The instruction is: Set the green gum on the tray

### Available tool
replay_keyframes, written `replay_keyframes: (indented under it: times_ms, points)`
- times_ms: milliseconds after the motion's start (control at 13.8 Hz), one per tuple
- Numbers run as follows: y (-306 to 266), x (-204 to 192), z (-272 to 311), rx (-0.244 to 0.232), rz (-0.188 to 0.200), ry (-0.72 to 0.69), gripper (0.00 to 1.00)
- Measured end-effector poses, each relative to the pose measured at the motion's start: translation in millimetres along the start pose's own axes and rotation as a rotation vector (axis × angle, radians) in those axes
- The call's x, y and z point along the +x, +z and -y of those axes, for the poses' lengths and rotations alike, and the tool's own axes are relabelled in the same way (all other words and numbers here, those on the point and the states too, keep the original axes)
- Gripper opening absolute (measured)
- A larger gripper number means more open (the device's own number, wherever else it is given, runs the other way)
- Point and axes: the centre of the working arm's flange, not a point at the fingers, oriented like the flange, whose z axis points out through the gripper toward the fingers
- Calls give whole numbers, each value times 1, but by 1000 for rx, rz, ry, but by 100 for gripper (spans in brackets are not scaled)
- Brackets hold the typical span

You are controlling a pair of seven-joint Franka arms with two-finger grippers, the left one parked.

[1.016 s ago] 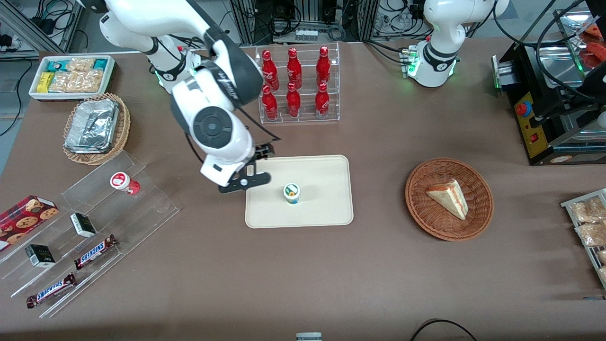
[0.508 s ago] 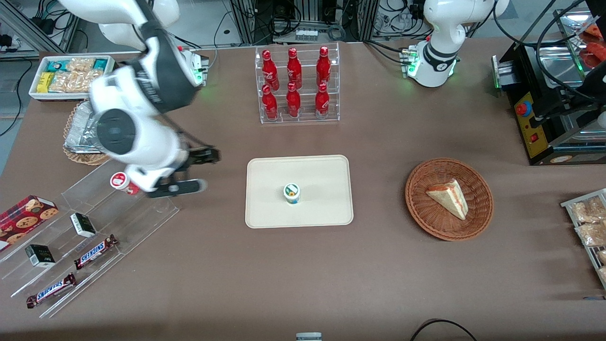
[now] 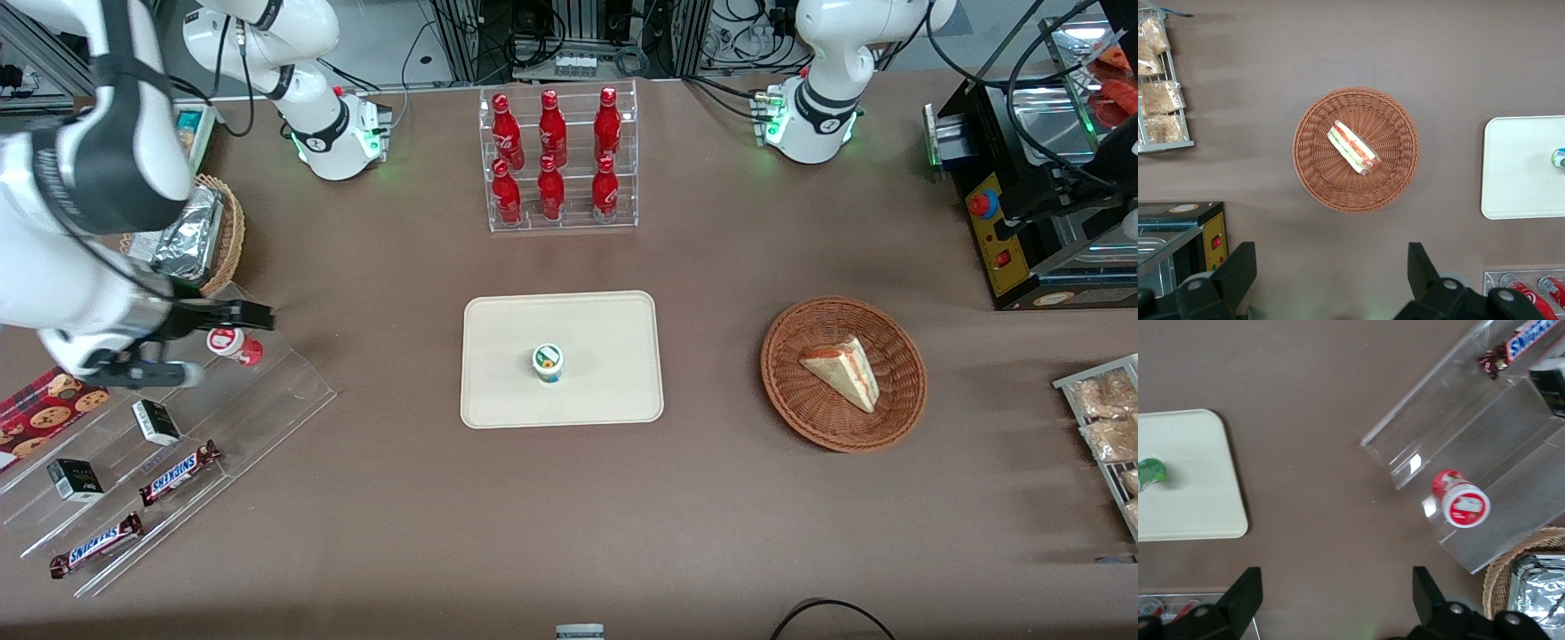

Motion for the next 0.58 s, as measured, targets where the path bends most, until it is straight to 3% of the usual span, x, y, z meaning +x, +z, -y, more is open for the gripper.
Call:
replay_keyframes:
  times_ms: [290, 581]
  points:
    - [-30, -19, -36, -10, -50, -37, 100]
    - [-53, -52, -44, -40, -32, -36, 100]
